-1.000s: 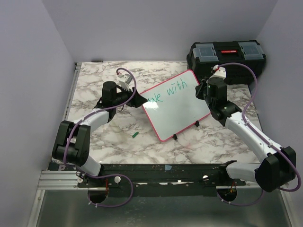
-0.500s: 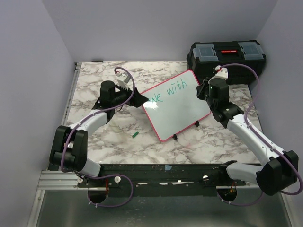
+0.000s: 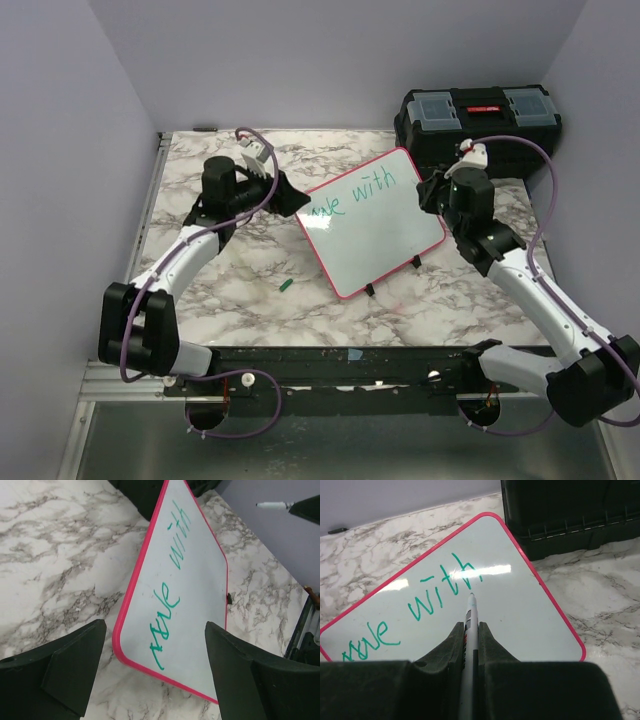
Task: Write a sentence on the whiteboard
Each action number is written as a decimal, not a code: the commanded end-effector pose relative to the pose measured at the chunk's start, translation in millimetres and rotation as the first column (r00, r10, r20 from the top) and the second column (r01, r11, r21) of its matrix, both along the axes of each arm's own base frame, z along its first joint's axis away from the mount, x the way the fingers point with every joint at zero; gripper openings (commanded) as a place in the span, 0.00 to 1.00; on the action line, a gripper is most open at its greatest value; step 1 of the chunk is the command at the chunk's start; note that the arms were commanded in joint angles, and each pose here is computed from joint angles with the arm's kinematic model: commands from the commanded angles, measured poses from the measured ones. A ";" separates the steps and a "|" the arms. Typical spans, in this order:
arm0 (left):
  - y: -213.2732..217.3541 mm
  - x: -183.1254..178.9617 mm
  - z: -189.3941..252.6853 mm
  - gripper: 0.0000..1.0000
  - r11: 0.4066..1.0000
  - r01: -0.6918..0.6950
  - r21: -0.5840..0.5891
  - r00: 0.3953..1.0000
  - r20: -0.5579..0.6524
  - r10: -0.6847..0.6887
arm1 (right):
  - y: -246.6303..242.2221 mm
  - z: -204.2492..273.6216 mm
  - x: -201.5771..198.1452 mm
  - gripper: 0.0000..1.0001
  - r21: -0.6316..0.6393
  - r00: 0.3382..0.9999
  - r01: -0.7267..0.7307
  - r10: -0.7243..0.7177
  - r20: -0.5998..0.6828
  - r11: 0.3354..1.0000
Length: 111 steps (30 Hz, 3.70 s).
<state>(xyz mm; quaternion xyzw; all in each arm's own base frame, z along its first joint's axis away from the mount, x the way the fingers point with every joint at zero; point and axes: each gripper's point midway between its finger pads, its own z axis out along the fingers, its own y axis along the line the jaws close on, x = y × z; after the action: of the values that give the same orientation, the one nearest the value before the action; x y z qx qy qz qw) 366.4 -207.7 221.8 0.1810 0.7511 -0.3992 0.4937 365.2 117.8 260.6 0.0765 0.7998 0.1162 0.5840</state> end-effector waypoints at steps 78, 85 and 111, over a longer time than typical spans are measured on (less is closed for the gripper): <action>-85.5 43.8 -10.9 0.00 0.904 0.426 0.029 0.861 -0.320 -0.396 | 128.2 -36.2 -97.5 0.01 -0.021 0.796 -0.600 0.594 -0.115 0.800; -81.2 51.5 -29.5 0.00 0.931 0.360 0.057 0.885 -0.338 -0.321 | 151.6 -48.6 -105.7 0.01 -0.075 0.825 -0.565 0.558 -0.088 0.822; -76.0 57.2 -43.6 0.00 0.936 0.347 0.059 0.892 -0.330 -0.310 | 205.1 -72.0 -92.5 0.01 -0.199 0.873 -0.488 0.481 -0.085 0.850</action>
<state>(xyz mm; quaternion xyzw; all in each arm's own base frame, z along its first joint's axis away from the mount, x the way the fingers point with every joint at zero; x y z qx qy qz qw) 411.5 -287.5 189.5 0.2421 0.7967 -0.4986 0.2409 261.1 315.0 171.1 -0.2058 0.8215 0.1713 0.5035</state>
